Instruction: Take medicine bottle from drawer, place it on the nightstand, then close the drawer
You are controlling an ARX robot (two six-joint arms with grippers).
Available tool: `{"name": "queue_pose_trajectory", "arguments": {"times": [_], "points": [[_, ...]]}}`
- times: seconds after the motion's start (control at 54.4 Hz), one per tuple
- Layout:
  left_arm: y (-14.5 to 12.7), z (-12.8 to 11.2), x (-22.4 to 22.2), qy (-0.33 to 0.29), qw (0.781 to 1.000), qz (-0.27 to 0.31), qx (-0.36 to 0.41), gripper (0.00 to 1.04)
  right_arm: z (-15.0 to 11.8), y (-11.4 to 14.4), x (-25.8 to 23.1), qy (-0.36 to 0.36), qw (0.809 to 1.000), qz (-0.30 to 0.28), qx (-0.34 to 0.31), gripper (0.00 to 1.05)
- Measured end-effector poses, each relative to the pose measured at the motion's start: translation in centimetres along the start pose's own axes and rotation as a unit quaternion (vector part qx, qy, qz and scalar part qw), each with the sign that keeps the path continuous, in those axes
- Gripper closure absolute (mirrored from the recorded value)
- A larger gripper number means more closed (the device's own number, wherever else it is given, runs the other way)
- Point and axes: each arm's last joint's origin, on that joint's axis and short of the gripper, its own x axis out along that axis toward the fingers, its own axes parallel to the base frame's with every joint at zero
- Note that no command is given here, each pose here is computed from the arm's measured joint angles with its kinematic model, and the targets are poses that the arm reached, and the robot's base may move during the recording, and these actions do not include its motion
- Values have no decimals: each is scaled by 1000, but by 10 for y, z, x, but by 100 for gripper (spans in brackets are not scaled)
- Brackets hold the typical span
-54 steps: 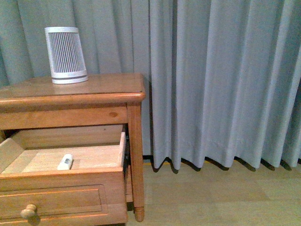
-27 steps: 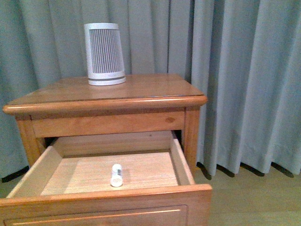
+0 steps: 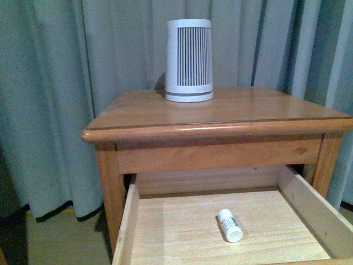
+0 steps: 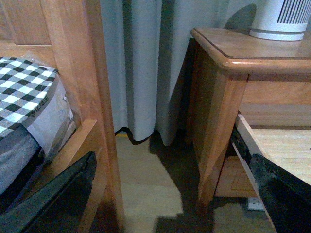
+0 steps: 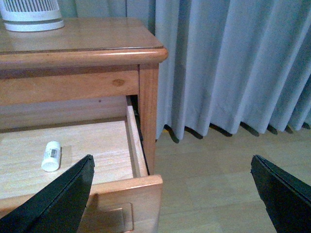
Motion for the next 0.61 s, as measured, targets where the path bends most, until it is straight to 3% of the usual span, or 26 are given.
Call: {"name": "queue_pose_trajectory", "arguments": {"times": [0.147, 0.239, 0.441, 0.606], "points": [[0, 0, 0, 0, 1000, 0, 0, 7, 43, 38, 45, 65, 997, 43, 13, 7], [0, 0, 0, 0, 1000, 0, 0, 7, 54, 64, 79, 124, 990, 68, 11, 7], [0, 0, 0, 0, 1000, 0, 0, 7, 56, 113, 139, 183, 978, 104, 4, 7], [0, 0, 0, 0, 1000, 0, 0, 7, 27, 144, 178, 231, 965, 121, 6, 7]]}}
